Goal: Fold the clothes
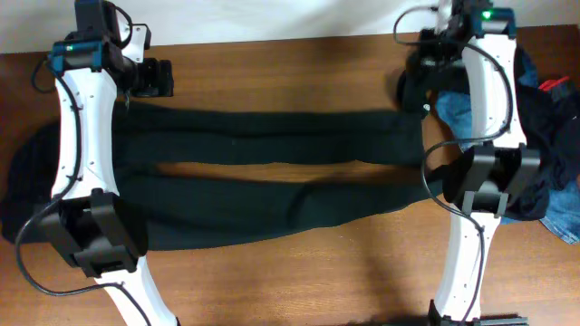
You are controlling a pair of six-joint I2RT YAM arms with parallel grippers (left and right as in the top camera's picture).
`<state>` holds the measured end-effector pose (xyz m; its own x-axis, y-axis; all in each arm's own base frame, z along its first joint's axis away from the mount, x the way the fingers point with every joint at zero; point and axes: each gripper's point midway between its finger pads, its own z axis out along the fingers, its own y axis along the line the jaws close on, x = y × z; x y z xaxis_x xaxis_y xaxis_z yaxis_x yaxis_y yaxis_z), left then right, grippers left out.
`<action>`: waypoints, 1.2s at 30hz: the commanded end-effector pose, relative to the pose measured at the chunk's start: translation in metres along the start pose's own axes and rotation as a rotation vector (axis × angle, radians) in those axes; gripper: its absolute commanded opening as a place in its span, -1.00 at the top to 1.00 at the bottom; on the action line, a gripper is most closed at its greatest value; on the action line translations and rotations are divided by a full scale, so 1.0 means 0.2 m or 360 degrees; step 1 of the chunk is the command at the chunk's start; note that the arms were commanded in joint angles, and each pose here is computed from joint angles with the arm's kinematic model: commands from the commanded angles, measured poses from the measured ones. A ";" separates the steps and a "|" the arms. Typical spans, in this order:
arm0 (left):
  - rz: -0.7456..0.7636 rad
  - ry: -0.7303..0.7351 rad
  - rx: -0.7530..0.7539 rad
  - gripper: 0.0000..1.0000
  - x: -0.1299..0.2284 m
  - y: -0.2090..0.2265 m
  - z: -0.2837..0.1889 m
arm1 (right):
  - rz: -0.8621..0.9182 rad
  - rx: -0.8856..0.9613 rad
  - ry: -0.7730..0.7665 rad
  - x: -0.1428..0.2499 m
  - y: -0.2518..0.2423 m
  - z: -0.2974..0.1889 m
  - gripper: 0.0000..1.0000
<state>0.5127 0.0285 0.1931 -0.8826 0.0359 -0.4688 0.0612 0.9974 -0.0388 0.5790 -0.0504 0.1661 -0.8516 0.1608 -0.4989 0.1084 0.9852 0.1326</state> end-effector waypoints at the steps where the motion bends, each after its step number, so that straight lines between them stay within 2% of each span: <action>1: 0.0041 -0.0025 0.0017 -0.84 -0.03 -0.02 0.00 | -0.0008 0.0015 -0.0070 -0.06 0.01 -0.09 0.92; 4: 0.0041 -0.0024 0.0018 -0.84 -0.03 -0.02 0.00 | 0.0006 0.0045 0.0050 0.04 -0.01 -0.05 0.93; 5: 0.0041 -0.0024 0.0018 -0.85 -0.03 -0.02 0.00 | 0.0021 0.0049 0.0111 0.09 -0.01 -0.03 0.83; 7: 0.0041 -0.0024 0.0018 -0.85 -0.03 -0.02 0.00 | 0.0077 0.0058 0.0216 0.17 -0.02 -0.02 0.20; 8: 0.0041 -0.0024 0.0018 -0.85 -0.03 -0.02 0.00 | 0.0119 0.0067 0.0269 0.21 -0.03 -0.02 -0.21; 10: 0.0041 -0.0025 0.0017 -0.85 -0.03 -0.02 0.00 | 0.0194 0.0077 0.0377 0.30 -0.05 0.00 -0.46; 12: 0.0041 -0.0025 0.0017 -0.86 -0.03 -0.02 0.00 | 0.0231 0.0052 0.0457 0.37 -0.05 0.03 -0.53; 18: 0.0041 -0.0025 0.0017 -0.88 -0.03 -0.02 0.00 | 0.0327 -0.0023 0.0688 0.59 -0.09 0.17 -0.56; 25: 0.0041 -0.0026 0.0017 -0.88 -0.03 -0.02 0.00 | 0.0399 -0.0170 0.0763 0.75 -0.10 0.35 -0.54; 32: 0.0042 -0.0030 0.0016 -0.87 -0.03 -0.02 0.00 | 0.0375 -0.0216 0.0669 0.74 -0.10 0.46 -0.44; 36: 0.0042 -0.0031 0.0016 -0.87 -0.03 -0.02 0.00 | 0.0371 -0.0286 0.0606 0.70 -0.07 0.48 -0.22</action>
<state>0.5135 0.0281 0.1935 -0.8808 0.0368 -0.4721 0.0623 0.9973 -0.0386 0.5051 -0.0434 0.0127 -0.9436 0.3190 -0.0892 0.2767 0.9071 0.3172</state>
